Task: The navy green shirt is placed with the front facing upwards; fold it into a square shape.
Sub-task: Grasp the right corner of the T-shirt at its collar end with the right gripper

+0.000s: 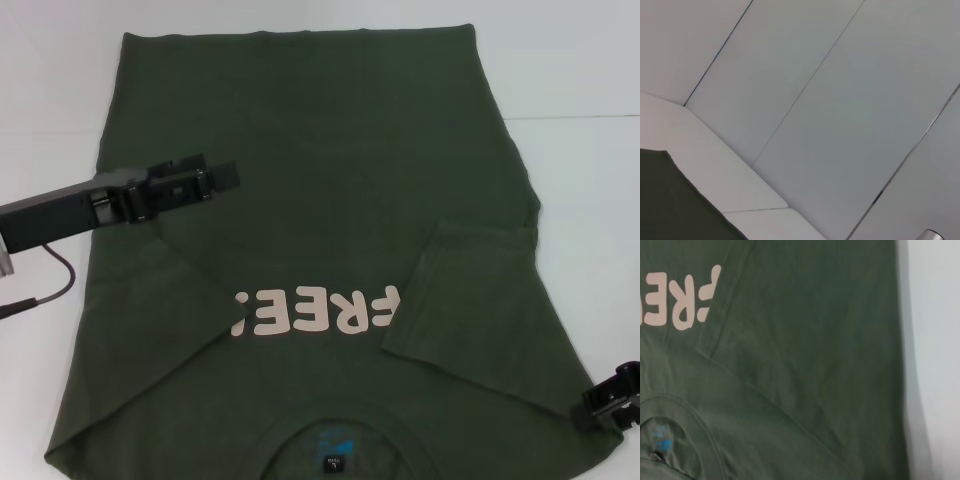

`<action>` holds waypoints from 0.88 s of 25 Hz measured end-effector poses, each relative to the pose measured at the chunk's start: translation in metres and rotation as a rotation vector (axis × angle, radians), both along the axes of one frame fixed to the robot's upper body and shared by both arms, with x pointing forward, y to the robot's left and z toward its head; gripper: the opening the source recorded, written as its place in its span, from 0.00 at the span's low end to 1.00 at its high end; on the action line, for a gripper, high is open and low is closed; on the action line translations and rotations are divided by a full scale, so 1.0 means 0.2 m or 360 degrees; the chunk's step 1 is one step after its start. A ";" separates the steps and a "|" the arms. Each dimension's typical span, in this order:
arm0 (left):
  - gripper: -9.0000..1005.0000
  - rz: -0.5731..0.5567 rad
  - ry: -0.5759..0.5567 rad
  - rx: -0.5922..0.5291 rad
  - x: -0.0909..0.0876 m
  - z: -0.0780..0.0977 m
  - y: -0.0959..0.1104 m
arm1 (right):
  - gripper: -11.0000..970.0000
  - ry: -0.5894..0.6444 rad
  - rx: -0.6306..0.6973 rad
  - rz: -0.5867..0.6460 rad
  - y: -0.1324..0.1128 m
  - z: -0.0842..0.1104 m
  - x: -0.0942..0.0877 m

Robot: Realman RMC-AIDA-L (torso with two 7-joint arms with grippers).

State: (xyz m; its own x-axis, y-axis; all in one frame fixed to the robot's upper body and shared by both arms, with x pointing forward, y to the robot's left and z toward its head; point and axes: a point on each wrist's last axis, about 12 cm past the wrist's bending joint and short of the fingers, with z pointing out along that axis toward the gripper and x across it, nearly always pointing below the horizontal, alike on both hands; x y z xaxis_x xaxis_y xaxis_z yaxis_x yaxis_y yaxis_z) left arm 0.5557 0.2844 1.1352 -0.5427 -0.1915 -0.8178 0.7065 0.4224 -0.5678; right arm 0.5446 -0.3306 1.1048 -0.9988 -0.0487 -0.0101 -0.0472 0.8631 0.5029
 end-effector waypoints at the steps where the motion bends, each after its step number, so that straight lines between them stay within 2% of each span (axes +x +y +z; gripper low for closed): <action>1: 0.92 0.0000 0.0001 0.0000 0.00 0.00 0.00 | 0.79 0.0000 0.0002 0.0000 0.00 0.00 0.00; 2: 0.92 0.0001 0.0001 -0.0001 0.00 0.00 0.00 | 0.79 0.0000 0.0004 0.0001 0.00 0.00 0.00; 7: 0.92 0.0007 -0.0007 -0.0012 0.00 0.00 0.00 | 0.60 0.0010 0.0002 -0.0003 0.00 0.00 0.00; 12: 0.92 0.0011 -0.0013 -0.0021 0.00 0.01 0.00 | 0.53 0.0022 -0.0002 -0.0005 0.00 -0.01 -0.01; 22: 0.91 0.0010 -0.0013 -0.0021 0.00 0.01 0.00 | 0.53 0.0034 -0.0024 0.0005 0.00 -0.01 -0.01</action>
State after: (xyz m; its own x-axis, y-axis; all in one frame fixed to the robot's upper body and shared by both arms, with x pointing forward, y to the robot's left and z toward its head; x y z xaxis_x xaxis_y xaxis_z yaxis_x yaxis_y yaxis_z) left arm 0.5558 0.2851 1.1366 -0.5347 -0.2058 -0.8196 0.7084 0.4195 -0.5675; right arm 0.5427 -0.3304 1.1025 -0.9986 -0.0521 0.0120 -0.0395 0.8703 0.4909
